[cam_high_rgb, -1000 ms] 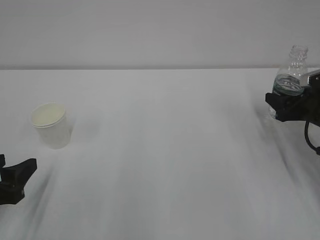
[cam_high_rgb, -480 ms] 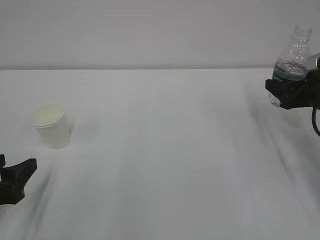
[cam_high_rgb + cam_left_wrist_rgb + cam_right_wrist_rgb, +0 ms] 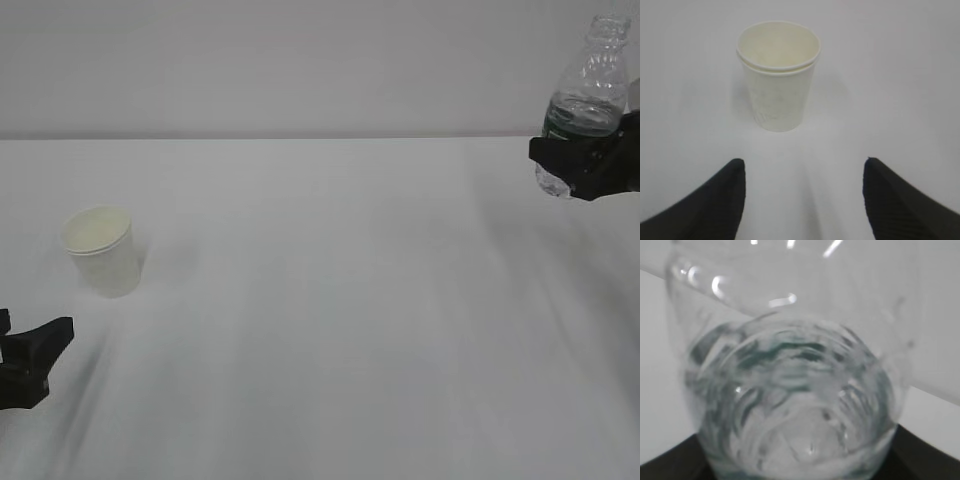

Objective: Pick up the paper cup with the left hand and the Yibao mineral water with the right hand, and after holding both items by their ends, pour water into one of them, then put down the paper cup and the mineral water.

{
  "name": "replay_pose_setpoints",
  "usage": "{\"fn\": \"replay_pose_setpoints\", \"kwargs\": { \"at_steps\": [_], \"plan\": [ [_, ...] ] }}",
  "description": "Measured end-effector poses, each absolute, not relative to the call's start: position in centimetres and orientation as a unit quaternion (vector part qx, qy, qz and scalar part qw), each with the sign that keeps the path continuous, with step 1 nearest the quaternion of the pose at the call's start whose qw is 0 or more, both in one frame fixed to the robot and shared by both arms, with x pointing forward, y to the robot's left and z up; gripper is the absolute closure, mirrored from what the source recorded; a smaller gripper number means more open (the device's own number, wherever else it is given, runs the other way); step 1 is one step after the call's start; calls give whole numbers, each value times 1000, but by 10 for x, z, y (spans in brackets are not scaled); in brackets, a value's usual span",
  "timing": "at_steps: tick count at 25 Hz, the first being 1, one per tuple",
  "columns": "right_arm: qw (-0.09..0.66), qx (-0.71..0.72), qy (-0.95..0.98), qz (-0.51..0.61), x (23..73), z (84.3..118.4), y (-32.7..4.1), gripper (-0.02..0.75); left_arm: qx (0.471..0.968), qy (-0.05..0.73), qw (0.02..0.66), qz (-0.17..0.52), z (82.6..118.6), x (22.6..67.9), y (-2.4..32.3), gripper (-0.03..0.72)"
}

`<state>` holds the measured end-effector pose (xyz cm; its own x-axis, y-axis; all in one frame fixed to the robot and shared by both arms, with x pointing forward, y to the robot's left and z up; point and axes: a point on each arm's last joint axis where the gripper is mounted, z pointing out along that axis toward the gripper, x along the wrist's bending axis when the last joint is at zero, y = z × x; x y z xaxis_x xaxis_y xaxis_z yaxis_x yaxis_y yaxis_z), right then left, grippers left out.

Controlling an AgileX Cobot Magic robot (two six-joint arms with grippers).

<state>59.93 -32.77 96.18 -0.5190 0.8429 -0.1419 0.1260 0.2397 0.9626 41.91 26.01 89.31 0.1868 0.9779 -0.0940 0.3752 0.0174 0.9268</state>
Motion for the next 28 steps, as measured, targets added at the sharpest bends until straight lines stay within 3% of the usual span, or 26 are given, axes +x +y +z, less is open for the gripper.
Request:
{"fn": "replay_pose_setpoints", "kwargs": {
  "at_steps": [19,28],
  "plan": [
    [306,284,730,541,573,1010,-311,272,619,546,458,329,893,419,260,169],
    [265,255,744,557,567,1012,-294,272,619,546,458,329,893,419,260,169]
  ]
}}
